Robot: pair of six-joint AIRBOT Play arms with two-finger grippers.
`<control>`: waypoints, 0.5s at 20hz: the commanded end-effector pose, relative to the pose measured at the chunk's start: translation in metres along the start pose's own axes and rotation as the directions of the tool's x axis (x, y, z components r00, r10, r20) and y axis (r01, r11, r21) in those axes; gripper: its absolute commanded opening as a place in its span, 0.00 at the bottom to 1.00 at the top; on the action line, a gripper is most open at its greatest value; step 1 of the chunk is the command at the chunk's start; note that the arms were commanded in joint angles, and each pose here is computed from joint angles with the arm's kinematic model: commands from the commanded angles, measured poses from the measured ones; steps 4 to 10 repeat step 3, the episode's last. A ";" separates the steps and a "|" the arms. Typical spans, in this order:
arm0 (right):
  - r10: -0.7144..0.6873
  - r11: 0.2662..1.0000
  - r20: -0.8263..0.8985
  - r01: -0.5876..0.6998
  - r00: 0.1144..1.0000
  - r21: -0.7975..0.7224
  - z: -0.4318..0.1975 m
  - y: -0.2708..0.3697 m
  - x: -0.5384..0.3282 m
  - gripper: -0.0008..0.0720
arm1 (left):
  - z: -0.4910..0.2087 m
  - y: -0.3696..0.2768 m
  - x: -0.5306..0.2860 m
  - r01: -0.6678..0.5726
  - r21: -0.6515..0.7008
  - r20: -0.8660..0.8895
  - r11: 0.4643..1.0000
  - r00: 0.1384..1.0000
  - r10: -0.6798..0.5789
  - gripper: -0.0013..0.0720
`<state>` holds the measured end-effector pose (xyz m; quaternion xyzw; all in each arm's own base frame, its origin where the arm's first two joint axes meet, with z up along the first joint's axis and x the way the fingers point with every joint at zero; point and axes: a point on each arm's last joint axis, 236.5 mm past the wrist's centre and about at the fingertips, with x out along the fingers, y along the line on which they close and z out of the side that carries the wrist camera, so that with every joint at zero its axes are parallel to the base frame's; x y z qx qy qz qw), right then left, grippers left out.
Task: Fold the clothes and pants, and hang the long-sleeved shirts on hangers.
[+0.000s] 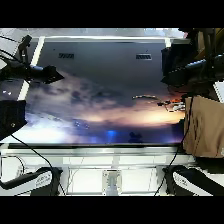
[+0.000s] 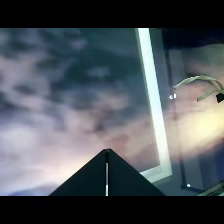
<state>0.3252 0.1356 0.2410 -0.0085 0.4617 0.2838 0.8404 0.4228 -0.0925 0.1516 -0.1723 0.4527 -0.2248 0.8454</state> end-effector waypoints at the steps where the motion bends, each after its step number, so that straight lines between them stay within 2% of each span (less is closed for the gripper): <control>1: 0.000 1.000 -0.011 0.000 1.000 -0.015 0.000 0.003 0.005 0.03 | 0.000 -0.001 0.001 0.002 -0.005 -0.001 1.000 1.000 -0.002 0.05; 10: 0.000 1.000 -0.011 0.000 1.000 -0.015 0.000 0.003 0.006 0.03 | 0.000 -0.001 0.001 0.002 -0.005 -0.001 1.000 1.000 -0.002 0.05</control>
